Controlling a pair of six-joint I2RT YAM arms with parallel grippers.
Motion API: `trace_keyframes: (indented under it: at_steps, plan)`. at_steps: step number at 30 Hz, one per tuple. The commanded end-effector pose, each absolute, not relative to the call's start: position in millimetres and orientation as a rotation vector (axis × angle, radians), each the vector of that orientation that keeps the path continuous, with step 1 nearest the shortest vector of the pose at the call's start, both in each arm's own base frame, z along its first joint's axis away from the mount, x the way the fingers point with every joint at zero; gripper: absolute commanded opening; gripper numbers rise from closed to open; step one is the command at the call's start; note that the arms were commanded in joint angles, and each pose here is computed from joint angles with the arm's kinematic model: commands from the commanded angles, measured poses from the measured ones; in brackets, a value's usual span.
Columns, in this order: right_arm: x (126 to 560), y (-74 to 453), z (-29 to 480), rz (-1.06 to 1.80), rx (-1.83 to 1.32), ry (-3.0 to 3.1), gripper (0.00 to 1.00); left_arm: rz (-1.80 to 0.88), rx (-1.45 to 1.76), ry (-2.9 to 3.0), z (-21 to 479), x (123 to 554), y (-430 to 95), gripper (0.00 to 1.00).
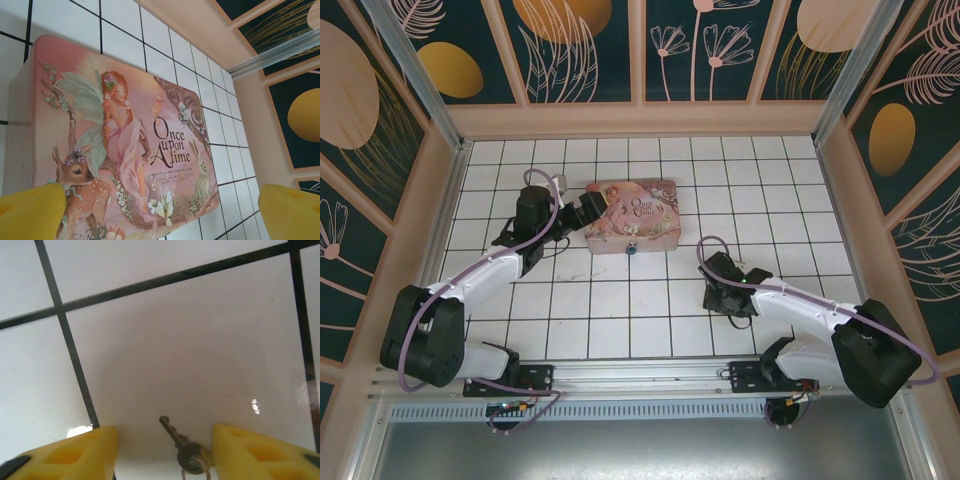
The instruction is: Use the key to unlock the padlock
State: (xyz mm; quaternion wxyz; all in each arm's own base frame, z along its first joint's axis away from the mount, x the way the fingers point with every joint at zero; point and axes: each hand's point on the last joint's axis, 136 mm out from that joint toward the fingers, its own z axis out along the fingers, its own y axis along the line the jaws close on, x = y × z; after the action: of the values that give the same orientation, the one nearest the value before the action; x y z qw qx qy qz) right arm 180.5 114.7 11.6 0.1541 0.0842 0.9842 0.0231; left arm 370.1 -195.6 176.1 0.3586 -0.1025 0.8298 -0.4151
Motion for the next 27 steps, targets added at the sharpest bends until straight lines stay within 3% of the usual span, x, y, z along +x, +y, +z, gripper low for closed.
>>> trace_keyframes:
  at_steps: [1,16,27]
  plan:
    - [170,138,7,0.163,0.215,2.867,0.4,-1.106,-0.234,2.127,178,369,-202,0.99]
    - [171,154,2,0.179,0.202,2.862,0.01,-1.118,-0.226,2.131,178,366,-204,0.99]
    - [194,178,24,0.3,0.187,2.775,0.0,-1.118,-0.171,2.14,178,360,-206,0.99]
